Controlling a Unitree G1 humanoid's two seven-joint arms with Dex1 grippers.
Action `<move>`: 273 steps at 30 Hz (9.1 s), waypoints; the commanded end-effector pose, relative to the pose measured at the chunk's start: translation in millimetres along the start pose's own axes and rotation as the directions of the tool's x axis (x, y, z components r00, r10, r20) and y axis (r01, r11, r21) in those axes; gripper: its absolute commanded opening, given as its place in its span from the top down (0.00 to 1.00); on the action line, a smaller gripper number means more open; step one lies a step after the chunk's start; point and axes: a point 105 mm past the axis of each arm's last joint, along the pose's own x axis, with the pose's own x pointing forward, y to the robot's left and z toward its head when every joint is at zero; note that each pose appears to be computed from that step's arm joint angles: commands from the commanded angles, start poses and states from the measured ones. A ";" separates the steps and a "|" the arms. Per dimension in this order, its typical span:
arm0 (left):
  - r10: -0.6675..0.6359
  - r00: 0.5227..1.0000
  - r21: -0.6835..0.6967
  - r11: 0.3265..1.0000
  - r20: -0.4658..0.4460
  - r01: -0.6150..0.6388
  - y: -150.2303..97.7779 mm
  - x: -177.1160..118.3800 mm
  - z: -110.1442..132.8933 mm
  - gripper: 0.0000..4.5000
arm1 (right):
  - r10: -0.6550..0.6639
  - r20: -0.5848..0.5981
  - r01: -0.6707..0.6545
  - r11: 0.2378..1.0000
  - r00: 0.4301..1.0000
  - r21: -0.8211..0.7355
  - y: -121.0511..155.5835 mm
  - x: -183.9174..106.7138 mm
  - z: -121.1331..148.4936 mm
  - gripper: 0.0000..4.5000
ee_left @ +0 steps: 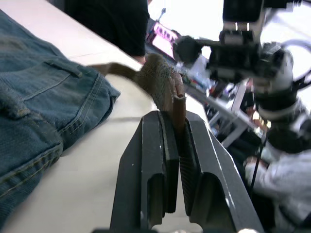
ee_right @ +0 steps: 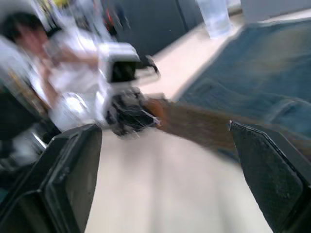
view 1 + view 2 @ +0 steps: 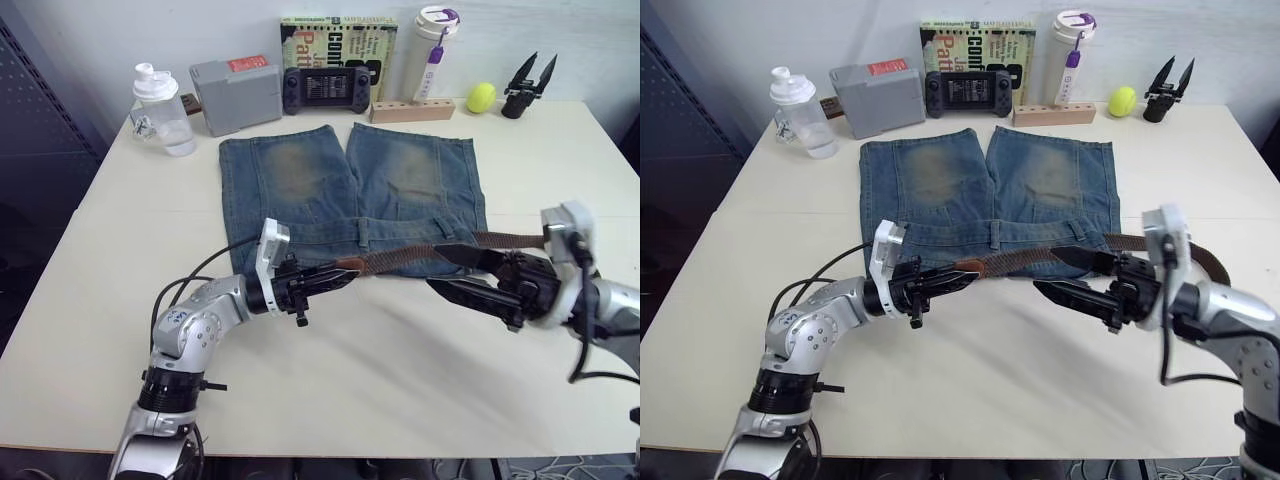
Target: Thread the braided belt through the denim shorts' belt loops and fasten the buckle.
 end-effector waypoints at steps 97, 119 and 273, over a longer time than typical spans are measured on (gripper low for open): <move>0.416 0.869 0.725 0.681 -0.268 -0.103 -36.2 -147.1 -14.7 0.11 | -0.514 -0.006 0.487 0.809 0.858 0.331 -68.2 -48.0 23.3 1.00; 0.082 0.962 0.442 0.896 -0.259 0.042 -50.2 -92.6 18.5 0.11 | -0.530 -0.337 0.628 0.647 0.778 0.432 -101.0 -45.2 -25.7 1.00; 0.130 0.808 0.790 0.345 -0.575 0.507 25.2 14.2 -45.6 0.85 | -0.540 -0.387 0.661 0.668 0.747 0.343 -73.4 16.1 -103.2 1.00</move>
